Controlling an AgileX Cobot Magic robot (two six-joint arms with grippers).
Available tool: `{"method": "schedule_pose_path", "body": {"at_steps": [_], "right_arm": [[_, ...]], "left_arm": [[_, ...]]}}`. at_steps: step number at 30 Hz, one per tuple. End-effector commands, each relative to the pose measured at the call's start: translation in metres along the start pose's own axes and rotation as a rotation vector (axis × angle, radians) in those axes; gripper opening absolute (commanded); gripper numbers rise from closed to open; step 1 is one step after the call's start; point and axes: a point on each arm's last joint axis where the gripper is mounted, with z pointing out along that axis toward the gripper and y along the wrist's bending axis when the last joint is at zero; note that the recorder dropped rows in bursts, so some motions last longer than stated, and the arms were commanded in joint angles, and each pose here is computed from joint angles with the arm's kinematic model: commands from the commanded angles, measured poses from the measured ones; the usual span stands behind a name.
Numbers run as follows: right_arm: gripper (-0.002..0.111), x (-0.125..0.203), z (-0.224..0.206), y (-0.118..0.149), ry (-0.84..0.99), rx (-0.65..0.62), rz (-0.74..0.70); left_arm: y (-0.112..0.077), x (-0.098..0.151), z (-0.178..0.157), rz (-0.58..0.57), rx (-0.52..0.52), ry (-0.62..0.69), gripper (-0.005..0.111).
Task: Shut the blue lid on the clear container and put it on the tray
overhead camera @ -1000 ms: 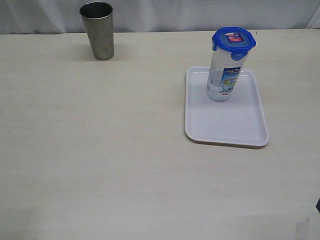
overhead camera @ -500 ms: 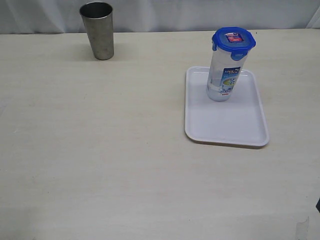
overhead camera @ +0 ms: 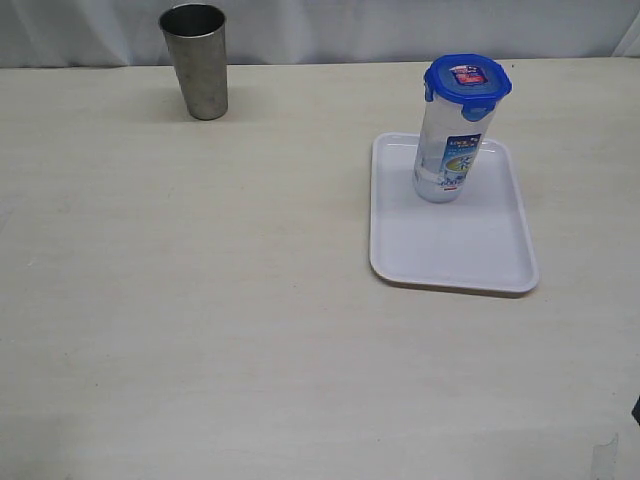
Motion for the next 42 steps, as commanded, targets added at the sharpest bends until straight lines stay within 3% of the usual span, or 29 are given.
{"method": "schedule_pose_path", "body": {"at_steps": [1, 42], "right_arm": [[0.004, -0.0009, -0.0003, 0.0, -0.017, 0.0, -0.004], [0.004, -0.0009, -0.0003, 0.0, -0.017, 0.0, -0.004]], "left_arm": [[0.0001, 0.0, 0.0002, -0.006, -0.003, -0.01, 0.0], [0.0005, -0.0002, 0.0002, 0.01, -0.008, -0.012, 0.0]]}}
